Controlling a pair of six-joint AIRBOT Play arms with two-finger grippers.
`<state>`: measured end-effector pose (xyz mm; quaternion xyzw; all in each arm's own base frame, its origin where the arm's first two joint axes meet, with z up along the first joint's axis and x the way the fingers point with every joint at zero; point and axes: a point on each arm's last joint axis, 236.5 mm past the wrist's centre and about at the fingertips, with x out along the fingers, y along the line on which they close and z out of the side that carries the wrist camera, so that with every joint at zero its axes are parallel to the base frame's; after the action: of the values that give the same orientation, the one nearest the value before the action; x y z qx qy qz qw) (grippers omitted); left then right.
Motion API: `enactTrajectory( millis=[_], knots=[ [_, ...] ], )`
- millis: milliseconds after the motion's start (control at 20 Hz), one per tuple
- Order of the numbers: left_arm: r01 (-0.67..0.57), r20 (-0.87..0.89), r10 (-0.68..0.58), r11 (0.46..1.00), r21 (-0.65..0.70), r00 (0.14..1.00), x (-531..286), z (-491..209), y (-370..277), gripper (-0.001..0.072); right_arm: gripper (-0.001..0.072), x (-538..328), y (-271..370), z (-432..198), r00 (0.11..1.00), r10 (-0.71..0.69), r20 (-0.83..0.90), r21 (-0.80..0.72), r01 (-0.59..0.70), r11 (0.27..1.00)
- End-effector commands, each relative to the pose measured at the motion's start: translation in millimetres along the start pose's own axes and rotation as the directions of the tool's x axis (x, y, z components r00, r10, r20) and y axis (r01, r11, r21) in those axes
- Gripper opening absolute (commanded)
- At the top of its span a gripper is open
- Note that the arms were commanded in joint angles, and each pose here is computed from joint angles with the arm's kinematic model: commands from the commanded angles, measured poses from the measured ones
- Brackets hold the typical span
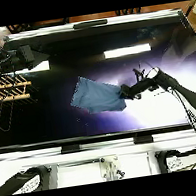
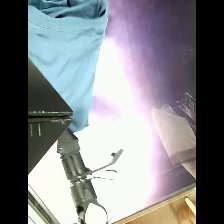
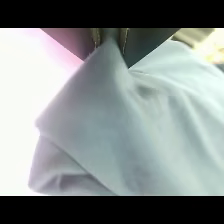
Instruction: Fold the shirts.
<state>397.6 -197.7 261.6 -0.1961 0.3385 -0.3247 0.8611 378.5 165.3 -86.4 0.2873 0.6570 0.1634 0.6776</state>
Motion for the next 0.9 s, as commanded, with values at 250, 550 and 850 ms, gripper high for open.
enactTrajectory(
  millis=[250, 550, 850],
  knots=[
    [0.005, -0.056, -0.006, 1.0, -0.022, 0.998, -1.0, -13.3, -1.9, 0.0032, 0.0072, -194.1, -80.7, 125.5, 0.915, -0.151, 0.374, -0.052, 0.183, 0.982],
    [0.008, -0.077, -0.011, 0.999, -0.035, 0.997, -1.0, -18.5, -3.3, 0.0033, 0.008, -346.2, -269.2, 27.2, 0.814, -0.498, 0.299, 0.438, 0.347, 0.83],
    [0.007, -0.075, -0.01, 0.999, -0.037, 0.997, 0.0, -17.9, -2.4, 0.0032, 0.0079, -362.0, -345.9, -110.1, 0.871, -0.447, 0.205, 0.761, 0.145, 0.632]
  ],
)
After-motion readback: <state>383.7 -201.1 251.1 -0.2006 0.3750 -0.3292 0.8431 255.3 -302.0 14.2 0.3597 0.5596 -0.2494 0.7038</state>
